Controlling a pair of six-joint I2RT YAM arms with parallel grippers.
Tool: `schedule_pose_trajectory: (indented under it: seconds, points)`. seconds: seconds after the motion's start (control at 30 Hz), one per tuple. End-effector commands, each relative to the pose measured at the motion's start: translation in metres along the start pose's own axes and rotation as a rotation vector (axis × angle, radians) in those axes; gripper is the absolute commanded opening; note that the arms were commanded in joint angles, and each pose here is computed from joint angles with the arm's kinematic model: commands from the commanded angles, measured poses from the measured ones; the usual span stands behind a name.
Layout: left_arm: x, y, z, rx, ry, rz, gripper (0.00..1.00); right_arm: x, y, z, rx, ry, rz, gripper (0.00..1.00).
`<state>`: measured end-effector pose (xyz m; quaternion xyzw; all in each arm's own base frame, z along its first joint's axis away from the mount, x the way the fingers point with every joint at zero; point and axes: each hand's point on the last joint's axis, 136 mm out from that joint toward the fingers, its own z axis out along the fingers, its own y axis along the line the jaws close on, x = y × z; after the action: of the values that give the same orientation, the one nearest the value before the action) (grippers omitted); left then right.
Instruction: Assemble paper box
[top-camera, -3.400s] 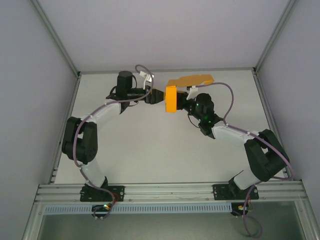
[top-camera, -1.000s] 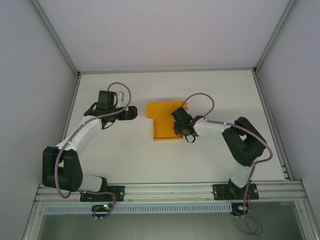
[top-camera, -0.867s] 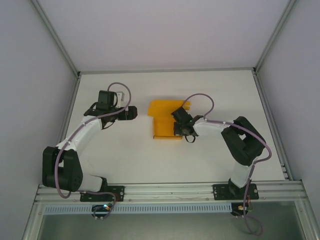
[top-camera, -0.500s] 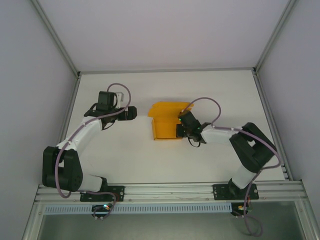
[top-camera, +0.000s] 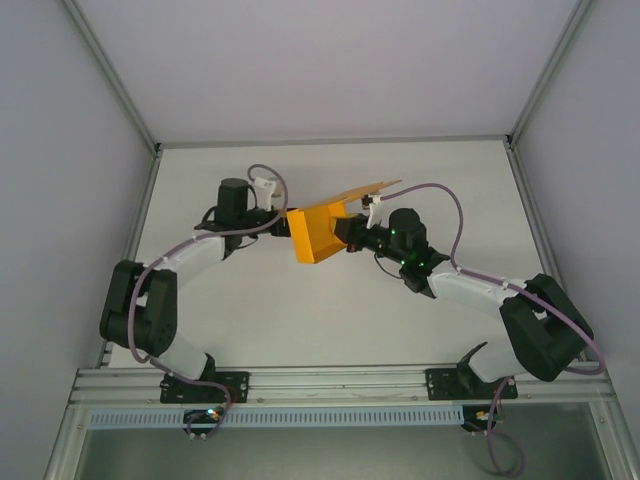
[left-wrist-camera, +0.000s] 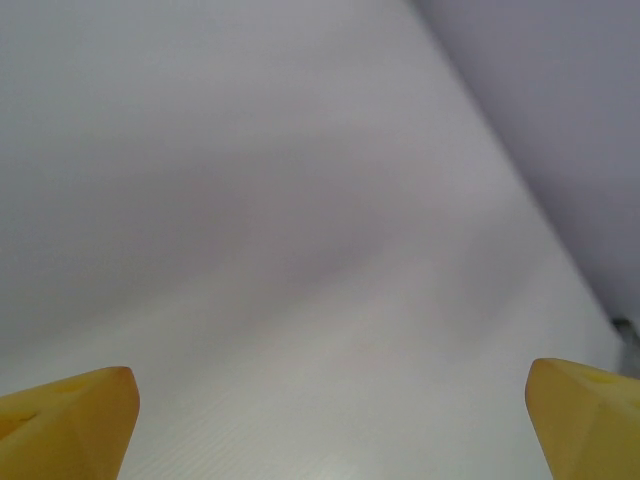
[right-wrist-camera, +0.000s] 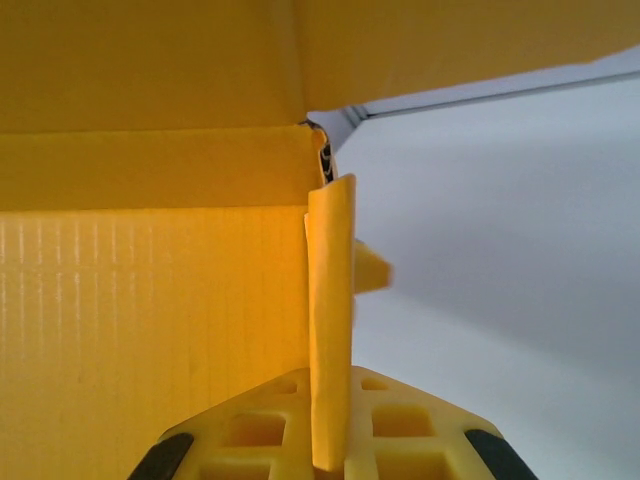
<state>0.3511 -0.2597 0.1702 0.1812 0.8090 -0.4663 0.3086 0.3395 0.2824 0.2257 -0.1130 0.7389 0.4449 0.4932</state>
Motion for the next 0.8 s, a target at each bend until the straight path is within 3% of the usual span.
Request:
schedule_pose_trajectory:
  seconds: [0.0,0.2,0.4,0.6,0.77]
  points:
    - [-0.022,-0.048,0.001,0.255,-0.034,0.097,1.00,-0.014,0.028,-0.001,-0.123,-0.046,-0.032,0.00]
    - [-0.010,-0.071,0.009,0.347,0.026,0.161,1.00,-0.023,0.026,0.000,-0.083,-0.071,-0.043,0.00]
    - [-0.016,-0.100,0.012,0.427,0.023,0.215,1.00,-0.001,0.006,0.012,0.076,0.025,-0.100,0.00]
    - [-0.027,-0.124,0.010,0.480,0.014,0.271,1.00,0.021,-0.021,0.017,0.329,0.136,-0.203,0.02]
    - [-0.031,-0.140,0.006,0.484,0.008,0.295,1.00,0.030,-0.051,0.011,0.628,0.245,-0.319,0.05]
